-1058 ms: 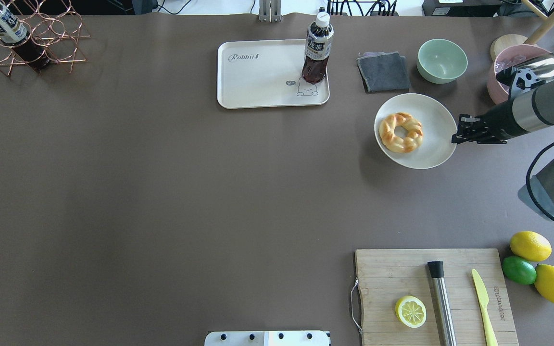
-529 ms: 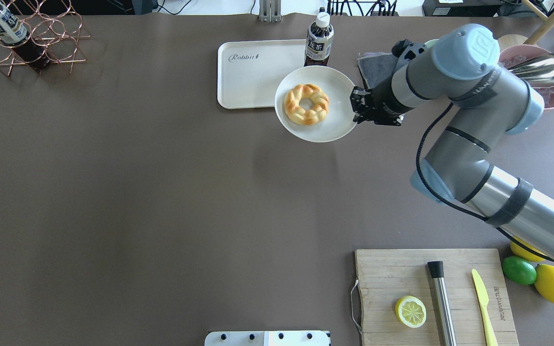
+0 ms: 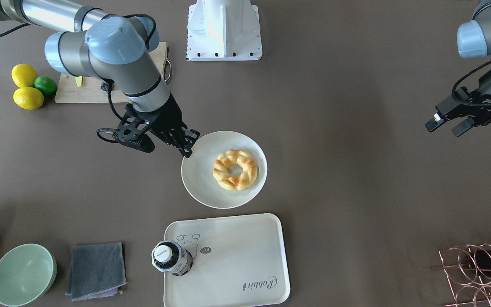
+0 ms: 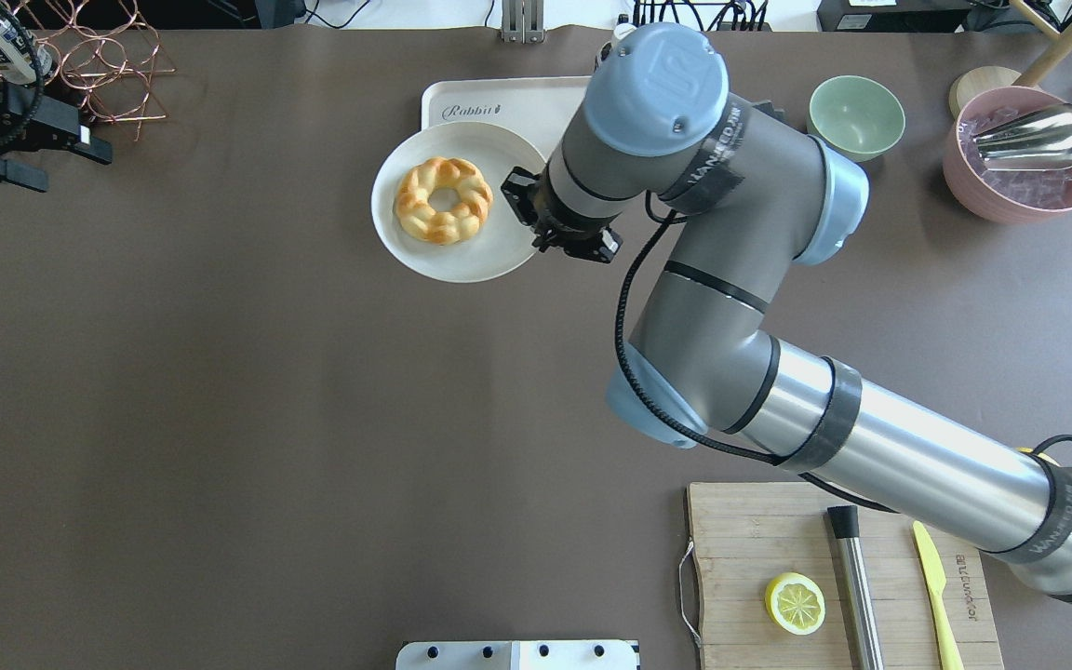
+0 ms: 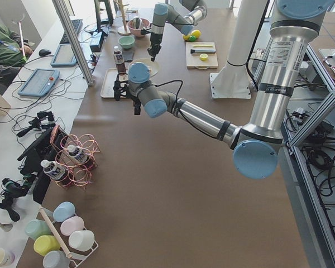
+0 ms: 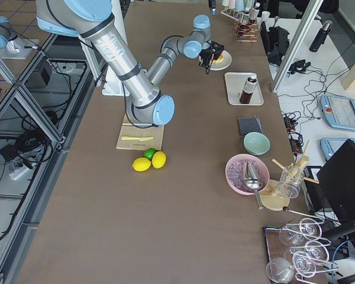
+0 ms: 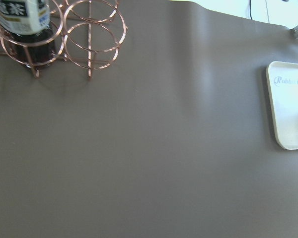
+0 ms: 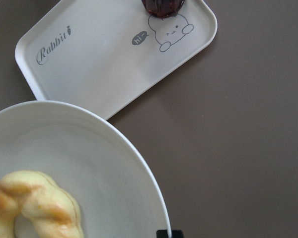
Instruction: Place donut on tray
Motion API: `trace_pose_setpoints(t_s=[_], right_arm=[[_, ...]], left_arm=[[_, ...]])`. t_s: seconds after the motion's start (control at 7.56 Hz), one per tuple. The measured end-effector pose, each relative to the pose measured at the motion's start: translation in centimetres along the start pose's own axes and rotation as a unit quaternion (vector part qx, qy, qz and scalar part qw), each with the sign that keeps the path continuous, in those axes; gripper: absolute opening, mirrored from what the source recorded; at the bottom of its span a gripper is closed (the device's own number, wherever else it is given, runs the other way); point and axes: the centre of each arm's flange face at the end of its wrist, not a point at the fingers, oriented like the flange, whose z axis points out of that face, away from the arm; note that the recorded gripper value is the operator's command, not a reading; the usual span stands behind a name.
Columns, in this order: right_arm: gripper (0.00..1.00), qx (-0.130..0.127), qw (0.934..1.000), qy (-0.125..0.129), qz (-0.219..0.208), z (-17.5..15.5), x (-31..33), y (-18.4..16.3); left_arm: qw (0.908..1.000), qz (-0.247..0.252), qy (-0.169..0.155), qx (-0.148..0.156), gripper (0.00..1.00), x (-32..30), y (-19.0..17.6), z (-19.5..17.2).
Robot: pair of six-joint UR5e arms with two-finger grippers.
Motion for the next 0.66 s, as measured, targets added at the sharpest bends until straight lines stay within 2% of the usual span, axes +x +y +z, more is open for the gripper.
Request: trace_pose_setpoints(t_s=[0.26, 0.66], right_arm=[[0.00, 0.006, 0.9997, 0.010, 0.021, -1.7, -4.8, 5.8], [0.00, 0.019, 0.9979, 0.030, 0.054, -0.4, -12.3, 12.3]], left_arm=[[1.0000, -0.007, 0.002, 0.006, 0.98, 2.4, 1.7, 2.8], [1.0000, -0.005, 0.005, 0.005, 0.97, 4.6, 3.7, 4.6]])
